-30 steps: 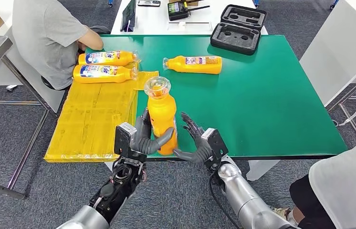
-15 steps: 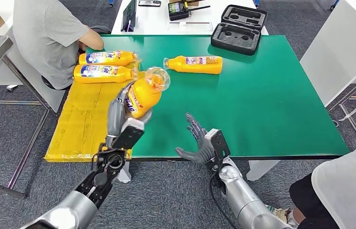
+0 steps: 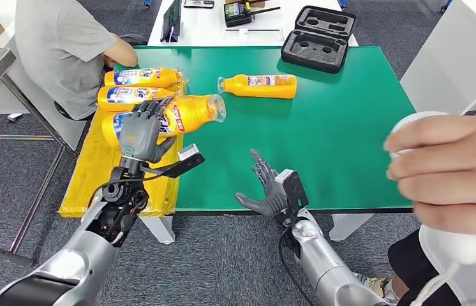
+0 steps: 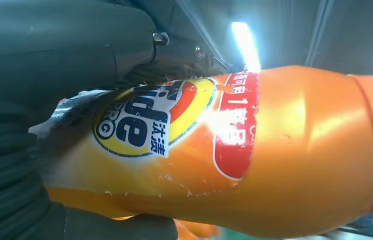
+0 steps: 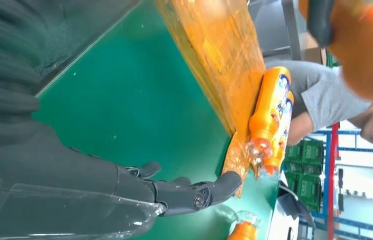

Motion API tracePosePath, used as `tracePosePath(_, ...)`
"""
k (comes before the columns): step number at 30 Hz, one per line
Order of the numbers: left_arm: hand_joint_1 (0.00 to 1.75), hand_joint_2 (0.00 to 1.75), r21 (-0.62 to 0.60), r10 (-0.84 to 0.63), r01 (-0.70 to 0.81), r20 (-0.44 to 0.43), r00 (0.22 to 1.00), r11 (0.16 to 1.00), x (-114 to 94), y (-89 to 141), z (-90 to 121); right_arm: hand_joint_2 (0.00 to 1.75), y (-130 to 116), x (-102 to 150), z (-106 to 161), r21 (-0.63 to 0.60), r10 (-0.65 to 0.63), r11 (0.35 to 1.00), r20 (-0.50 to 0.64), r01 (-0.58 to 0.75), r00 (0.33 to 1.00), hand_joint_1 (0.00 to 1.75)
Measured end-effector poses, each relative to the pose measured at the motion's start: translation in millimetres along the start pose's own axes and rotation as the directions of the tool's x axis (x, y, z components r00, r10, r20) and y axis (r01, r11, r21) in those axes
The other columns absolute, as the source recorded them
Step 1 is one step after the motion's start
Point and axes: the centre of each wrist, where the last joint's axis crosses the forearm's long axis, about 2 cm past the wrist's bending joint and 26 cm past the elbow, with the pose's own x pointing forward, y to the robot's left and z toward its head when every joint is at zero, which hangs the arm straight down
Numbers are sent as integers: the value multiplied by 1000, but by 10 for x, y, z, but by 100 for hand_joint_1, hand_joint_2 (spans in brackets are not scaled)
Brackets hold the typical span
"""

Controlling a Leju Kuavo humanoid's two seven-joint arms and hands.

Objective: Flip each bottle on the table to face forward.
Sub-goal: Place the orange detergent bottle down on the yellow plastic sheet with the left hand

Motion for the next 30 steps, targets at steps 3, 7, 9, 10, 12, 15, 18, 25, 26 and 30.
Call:
tracePosePath(3, 175, 175, -37, -110, 109, -20, 994, 993, -103, 35, -72, 175, 18, 9, -38, 13, -9, 1000, -2, 9, 1000, 0)
tracePosePath(7, 175, 175, -99, -167, 163, -35, 985, 982, -205, 26, -117, 175, 25, -1, -38, 22, -18, 1000, -10, 18, 1000, 0)
tracePosePath(9, 175, 175, -143, -184, 175, -47, 982, 974, -249, 11, -122, 175, 28, -11, -29, 24, -22, 999, -15, 23, 1000, 0)
tracePosePath(10, 175, 175, -170, -191, 180, -51, 980, 969, -270, 6, -126, 175, 29, -15, -24, 25, -24, 999, -17, 25, 1000, 0)
tracePosePath(12, 175, 175, -237, -208, 191, -50, 977, 952, -315, -1, -133, 175, 32, -24, -16, 27, -30, 999, -21, 30, 999, 0)
tracePosePath(15, 175, 175, -359, -233, 207, -31, 972, 910, -390, -21, -115, 175, 37, -37, -3, 31, -40, 999, -28, 41, 999, 0)
tracePosePath(18, 175, 175, -458, -245, 213, -11, 969, 863, -470, -38, -79, 175, 48, -48, 6, 35, -50, 998, -34, 51, 998, 0)
tracePosePath(25, 175, 175, -603, -254, 219, 28, 967, 767, -690, -56, 54, 175, 73, -71, 18, 44, -72, 996, -49, 74, 996, 0)
tracePosePath(26, 175, 175, -614, -255, 220, 31, 966, 758, -720, -56, 72, 175, 78, -74, 18, 46, -75, 996, -51, 77, 996, 0)
tracePosePath(30, 175, 175, -645, -248, 216, 42, 968, 733, -820, -55, 137, 175, 112, -81, 9, 52, -85, 995, -58, 88, 995, 0)
